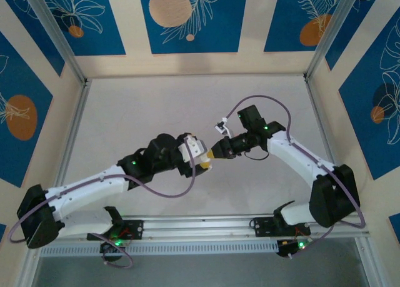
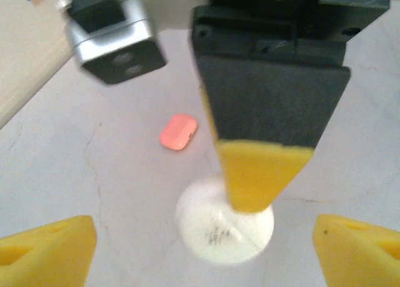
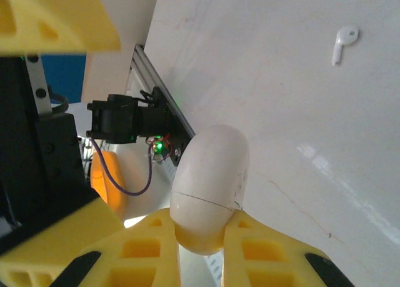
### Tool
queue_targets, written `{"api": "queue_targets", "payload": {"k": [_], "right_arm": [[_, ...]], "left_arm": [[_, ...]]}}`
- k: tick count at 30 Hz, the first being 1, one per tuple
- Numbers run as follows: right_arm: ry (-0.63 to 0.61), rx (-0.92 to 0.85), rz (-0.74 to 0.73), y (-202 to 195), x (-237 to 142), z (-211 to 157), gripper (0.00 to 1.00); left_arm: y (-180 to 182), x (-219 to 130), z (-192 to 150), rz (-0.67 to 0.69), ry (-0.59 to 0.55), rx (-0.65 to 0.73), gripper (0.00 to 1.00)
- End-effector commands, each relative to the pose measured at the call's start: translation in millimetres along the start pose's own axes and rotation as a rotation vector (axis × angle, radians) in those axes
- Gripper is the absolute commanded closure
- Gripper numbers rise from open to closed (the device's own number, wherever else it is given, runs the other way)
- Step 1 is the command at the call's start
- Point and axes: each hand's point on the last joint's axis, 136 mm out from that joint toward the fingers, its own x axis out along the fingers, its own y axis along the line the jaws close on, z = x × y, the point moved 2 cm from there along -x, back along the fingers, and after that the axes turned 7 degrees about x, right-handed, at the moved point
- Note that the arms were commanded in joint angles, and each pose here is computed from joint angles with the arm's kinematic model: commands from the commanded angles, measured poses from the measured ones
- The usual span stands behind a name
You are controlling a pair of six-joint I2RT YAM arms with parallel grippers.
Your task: Insert the wireless bluetooth earbuds into the charging case
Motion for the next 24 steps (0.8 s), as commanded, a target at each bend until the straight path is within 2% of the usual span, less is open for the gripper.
{"api": "queue_targets", "payload": {"k": [1, 5, 11, 17, 24], "right_arm": [[-0.047, -0.112, -0.02, 1.4, -11.2, -3.4, 0.86], [-0.11, -0.264, -0.019, 8.9, -21.0, -0.4, 0.85], [-0.14, -0.525, 0.03, 31.6, -30.1, -3.6, 0.86], [-0.082, -0.796, 0.078, 51.2, -31.0, -25.2, 0.88], [-0.025, -0.938, 0.015, 44.4, -25.6, -34.3, 0.88]], "left_arm": [[5.4, -19.9, 9.5, -0.057, -0.03, -0.036, 0.1], [5.6, -35.8, 16.1, -0.154, -0.042, -0.038, 0.11], [-6.0, -42.0, 19.1, -0.289, -0.054, 0.053, 0.16], [-7.8, -36.1, 19.3, -0.392, 0.024, 0.108, 0.25], [-13.6, -33.2, 29.7, -0.47, -0.032, 0.205, 0.26]]}}
